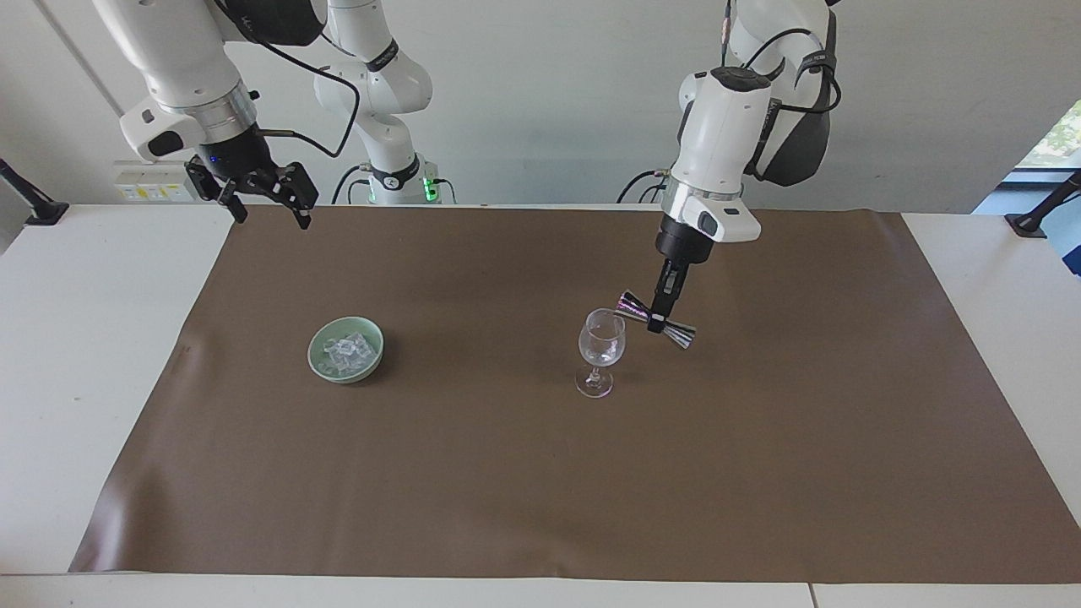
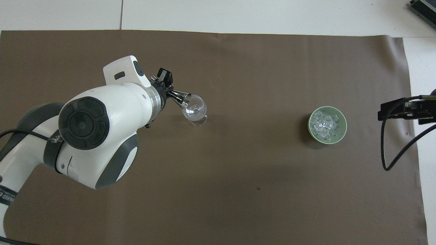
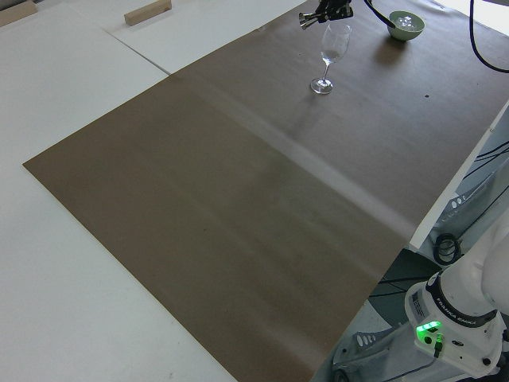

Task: Pour wine and add ice with both arms
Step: 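Turn the jigger upright and carry it back with the left gripper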

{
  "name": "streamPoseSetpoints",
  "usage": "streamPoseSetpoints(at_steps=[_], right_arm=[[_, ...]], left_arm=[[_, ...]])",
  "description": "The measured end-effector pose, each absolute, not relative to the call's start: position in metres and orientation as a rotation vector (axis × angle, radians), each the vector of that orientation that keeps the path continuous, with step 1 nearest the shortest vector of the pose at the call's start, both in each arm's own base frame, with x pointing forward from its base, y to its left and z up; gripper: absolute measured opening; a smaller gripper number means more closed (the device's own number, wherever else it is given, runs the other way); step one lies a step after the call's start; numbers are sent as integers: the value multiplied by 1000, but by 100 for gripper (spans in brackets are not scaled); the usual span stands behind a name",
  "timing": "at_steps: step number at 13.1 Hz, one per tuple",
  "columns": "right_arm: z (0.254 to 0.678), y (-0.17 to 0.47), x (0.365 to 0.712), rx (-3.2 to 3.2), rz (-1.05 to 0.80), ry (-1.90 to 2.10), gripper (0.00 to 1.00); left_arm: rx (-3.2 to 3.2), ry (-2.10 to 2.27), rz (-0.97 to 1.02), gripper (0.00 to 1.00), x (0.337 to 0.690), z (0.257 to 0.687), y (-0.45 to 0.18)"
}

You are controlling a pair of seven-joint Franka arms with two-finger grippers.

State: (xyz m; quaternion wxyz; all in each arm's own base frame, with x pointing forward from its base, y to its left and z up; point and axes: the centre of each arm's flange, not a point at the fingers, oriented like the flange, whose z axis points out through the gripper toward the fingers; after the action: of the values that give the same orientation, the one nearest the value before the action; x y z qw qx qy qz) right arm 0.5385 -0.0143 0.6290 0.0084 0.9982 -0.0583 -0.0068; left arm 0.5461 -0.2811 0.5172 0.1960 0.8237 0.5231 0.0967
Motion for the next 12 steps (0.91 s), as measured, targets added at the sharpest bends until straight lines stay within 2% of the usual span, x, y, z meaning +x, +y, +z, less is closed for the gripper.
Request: streamPoseSetpoints(at_steps=[12], right_arm=[[629, -14, 538, 3119, -21, -182, 100]], left_arm=[[2127, 1668, -154, 21, 581, 501, -160]])
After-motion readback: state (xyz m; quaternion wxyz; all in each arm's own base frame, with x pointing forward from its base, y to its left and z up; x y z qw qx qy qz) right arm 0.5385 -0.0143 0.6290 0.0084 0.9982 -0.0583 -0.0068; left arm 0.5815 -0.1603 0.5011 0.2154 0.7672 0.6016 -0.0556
